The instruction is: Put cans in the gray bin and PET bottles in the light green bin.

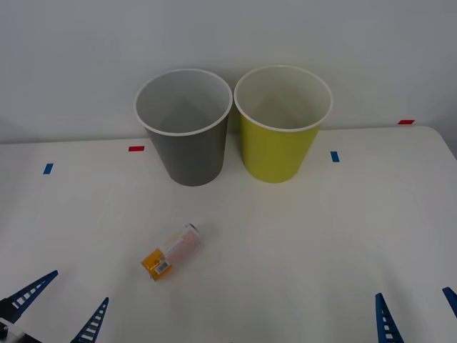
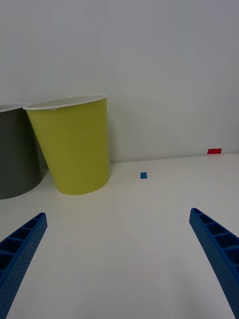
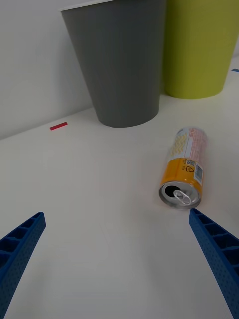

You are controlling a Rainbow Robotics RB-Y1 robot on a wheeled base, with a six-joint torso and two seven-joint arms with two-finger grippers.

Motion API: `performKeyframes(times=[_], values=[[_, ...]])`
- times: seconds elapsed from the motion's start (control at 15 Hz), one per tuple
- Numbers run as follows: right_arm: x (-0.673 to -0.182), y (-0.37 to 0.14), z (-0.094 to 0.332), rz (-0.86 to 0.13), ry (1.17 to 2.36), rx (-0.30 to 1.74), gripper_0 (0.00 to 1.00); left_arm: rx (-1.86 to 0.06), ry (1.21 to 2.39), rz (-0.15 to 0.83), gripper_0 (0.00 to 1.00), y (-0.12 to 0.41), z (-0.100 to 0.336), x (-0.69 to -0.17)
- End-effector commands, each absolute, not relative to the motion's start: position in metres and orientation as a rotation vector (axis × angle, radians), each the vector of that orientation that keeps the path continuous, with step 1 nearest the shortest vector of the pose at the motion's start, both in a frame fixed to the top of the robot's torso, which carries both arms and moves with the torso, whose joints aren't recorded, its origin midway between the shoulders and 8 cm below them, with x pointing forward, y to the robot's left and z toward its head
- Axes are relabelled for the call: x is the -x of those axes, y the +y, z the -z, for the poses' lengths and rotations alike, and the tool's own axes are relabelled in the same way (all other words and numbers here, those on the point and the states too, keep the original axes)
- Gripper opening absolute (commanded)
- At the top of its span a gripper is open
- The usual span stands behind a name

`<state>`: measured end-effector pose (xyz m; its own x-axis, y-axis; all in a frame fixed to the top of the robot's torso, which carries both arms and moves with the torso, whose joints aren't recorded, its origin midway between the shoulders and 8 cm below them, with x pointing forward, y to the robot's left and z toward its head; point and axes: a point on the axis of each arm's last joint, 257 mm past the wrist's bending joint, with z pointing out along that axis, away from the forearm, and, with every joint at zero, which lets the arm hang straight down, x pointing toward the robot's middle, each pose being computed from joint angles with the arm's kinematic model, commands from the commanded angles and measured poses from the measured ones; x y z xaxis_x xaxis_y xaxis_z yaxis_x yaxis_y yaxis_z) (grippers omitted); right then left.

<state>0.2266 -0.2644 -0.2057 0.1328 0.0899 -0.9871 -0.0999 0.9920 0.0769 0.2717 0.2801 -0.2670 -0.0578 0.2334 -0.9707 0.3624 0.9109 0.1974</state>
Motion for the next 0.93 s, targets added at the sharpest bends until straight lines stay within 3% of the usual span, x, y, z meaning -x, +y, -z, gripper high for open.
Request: performKeyframes(times=[0.07,0.93], values=[[-0.227,-0.264,0.206,-0.138,1.431,0.008,1.00,-0.508,1.680,0.093,1.00,0.270,0.266,-0.292],[-0.227,-0.264,0.206,-0.138,1.431,0.008,1.00,-0.599,1.865,-0.064,1.00,0.205,0.245,-0.349]])
